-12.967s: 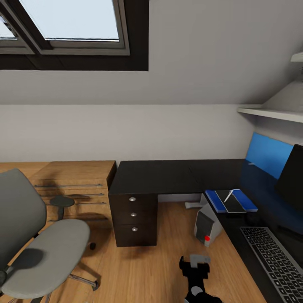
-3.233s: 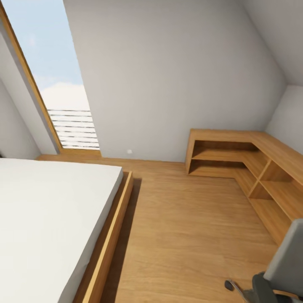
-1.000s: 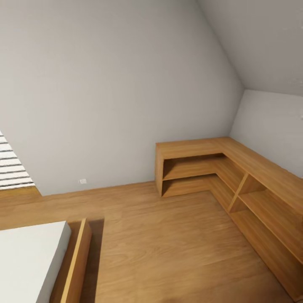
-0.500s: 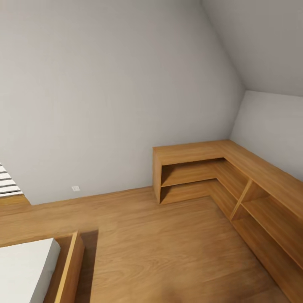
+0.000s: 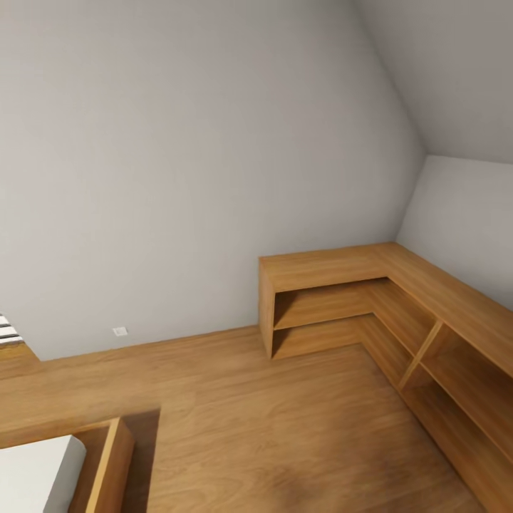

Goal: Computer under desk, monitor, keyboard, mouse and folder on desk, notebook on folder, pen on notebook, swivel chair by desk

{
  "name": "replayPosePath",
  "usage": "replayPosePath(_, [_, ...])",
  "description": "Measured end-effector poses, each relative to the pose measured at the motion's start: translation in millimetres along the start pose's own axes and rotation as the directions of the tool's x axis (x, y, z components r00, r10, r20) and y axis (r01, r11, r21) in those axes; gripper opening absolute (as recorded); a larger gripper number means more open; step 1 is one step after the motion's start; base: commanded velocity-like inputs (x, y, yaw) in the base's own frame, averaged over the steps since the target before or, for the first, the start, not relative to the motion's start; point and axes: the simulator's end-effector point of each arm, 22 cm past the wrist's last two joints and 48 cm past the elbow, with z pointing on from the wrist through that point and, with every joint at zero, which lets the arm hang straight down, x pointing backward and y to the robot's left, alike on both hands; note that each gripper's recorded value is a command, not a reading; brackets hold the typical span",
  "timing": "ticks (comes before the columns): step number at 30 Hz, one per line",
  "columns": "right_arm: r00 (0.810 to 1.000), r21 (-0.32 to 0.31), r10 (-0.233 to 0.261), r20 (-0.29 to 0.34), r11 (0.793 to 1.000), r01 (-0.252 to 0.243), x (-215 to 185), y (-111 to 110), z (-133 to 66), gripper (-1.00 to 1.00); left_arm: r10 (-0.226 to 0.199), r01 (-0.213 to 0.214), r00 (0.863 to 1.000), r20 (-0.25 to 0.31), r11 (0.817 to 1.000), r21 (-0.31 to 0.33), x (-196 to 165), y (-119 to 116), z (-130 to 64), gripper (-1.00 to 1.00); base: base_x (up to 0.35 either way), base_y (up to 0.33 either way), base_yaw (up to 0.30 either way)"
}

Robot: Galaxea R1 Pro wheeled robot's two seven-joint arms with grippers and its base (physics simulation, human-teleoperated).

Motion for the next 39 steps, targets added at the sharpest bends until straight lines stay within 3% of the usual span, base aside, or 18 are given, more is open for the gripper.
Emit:
replayPosePath(17, [1.000, 0.000, -0.001, 0.000, 1.000, 0.001, 0, -1, 0.4, 1.00, 0.001, -0.001, 1.000, -0.003, 1.000, 0.001, 1, 0, 0.1, 1.00, 0.294, 0.000, 0.000])
replayPosePath(26, [1.000, 0.003, 0.001, -0.001, 1.000, -0.001, 0, -1, 0.6, 1.00, 0.019, -0.019, 0.998, -0.055, 1.000, 0.004, 12, -1, 0.0, 1.00, 0.054, 0.000, -0.015])
replayPosePath(39, [1.000, 0.001, 0.000, -0.001, 1.000, 0.000, -2, -1, -3.1, 1.00, 0.024, -0.024, 0.997, -0.075, 1.000, 0.002, 15, 0, -3.9, 1.00, 0.003, 0.000, -0.231])
